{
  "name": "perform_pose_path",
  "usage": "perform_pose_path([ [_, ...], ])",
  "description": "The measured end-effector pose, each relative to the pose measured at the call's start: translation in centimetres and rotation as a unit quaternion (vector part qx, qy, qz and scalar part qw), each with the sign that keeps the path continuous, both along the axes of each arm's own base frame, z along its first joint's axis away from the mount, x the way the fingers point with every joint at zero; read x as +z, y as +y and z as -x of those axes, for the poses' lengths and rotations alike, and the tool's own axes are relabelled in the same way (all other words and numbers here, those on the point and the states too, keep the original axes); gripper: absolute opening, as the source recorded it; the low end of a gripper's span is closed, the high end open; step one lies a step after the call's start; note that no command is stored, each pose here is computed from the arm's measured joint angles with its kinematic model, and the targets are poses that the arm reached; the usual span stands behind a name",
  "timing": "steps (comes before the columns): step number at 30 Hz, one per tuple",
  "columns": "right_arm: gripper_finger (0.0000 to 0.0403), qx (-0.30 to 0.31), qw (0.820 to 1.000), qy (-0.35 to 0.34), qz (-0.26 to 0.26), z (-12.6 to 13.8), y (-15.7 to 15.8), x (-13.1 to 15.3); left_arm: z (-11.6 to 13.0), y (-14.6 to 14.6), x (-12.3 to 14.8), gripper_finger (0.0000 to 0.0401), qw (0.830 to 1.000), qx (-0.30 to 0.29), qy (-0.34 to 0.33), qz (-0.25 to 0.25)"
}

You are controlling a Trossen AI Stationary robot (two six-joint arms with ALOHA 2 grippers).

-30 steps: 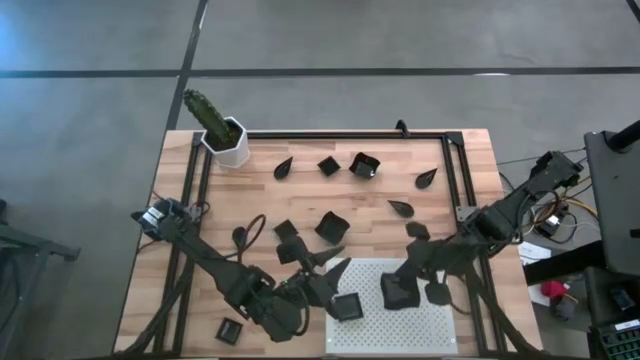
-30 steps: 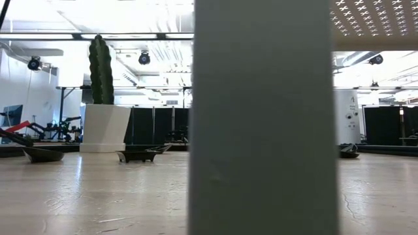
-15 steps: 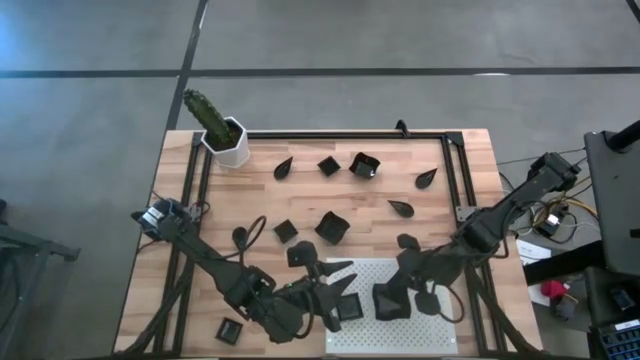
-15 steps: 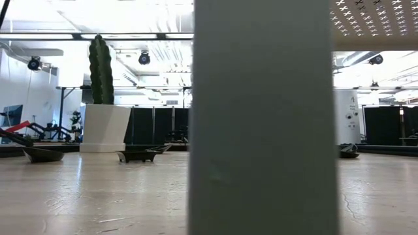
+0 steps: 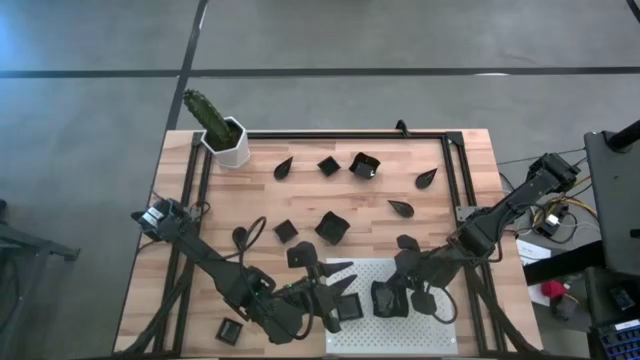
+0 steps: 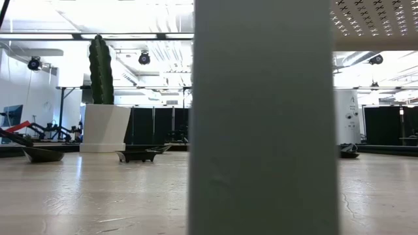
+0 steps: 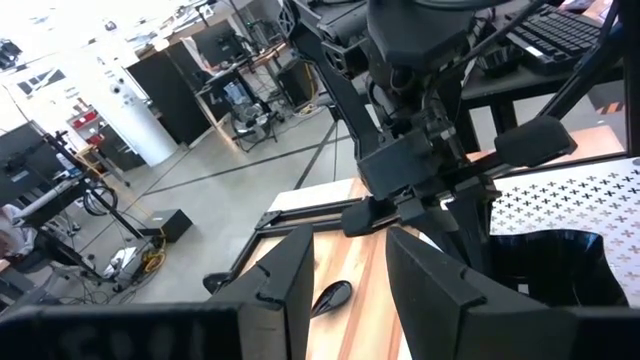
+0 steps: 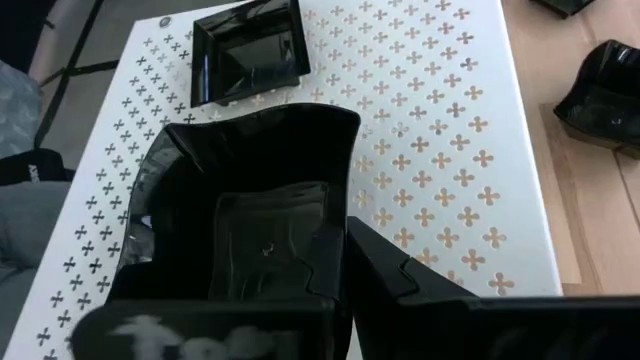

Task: Pick & Place Mini shaped plates
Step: Put the distorted square plate on the shelf, then put the drop-shaped plate on the shelf

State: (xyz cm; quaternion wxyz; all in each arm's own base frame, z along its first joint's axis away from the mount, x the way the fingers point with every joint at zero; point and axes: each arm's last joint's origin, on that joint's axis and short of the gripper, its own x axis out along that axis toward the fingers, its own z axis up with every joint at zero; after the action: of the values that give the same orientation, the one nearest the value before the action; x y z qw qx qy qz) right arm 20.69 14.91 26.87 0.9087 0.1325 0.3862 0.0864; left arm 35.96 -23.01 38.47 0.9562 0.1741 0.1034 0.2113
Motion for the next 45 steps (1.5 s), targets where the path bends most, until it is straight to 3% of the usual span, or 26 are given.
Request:
perform_pose_path([
  [7, 0.0019, 0.002, 1.0, 0.0, -0.002, 0.0, 0.0, 0.0, 0.0, 0.0, 0.0, 0.0124, 1.0, -0.001, 0.0, 0.0],
  [16, 0.01, 0.002, 1.0, -0.004, -0.006, 0.1, 0.0, 0.5, 0.0, -0.1, 0.0, 0.0124, 1.0, -0.001, 0.0, 0.0],
  [24, 0.0144, 0.023, 0.998, -0.051, -0.014, 0.6, -0.4, 3.5, 0.1, -0.1, -0.1, 0.0124, 1.0, -0.001, 0.004, -0.003],
  [31, 0.015, 0.039, 0.995, -0.091, -0.017, 2.2, -1.6, 6.9, 0.9, 0.4, 0.0, 0.0124, 1.0, 0.006, 0.014, 0.022],
  [40, 0.0134, 0.054, 0.986, -0.153, -0.029, 4.7, -3.5, 9.7, 3.3, 2.2, -0.7, 0.0124, 0.993, 0.049, 0.06, 0.093],
  [45, 0.0125, 0.058, 0.982, -0.178, -0.035, 5.9, -4.4, 10.6, 4.6, 3.0, -2.1, 0.0124, 0.98, 0.08, 0.104, 0.149],
])
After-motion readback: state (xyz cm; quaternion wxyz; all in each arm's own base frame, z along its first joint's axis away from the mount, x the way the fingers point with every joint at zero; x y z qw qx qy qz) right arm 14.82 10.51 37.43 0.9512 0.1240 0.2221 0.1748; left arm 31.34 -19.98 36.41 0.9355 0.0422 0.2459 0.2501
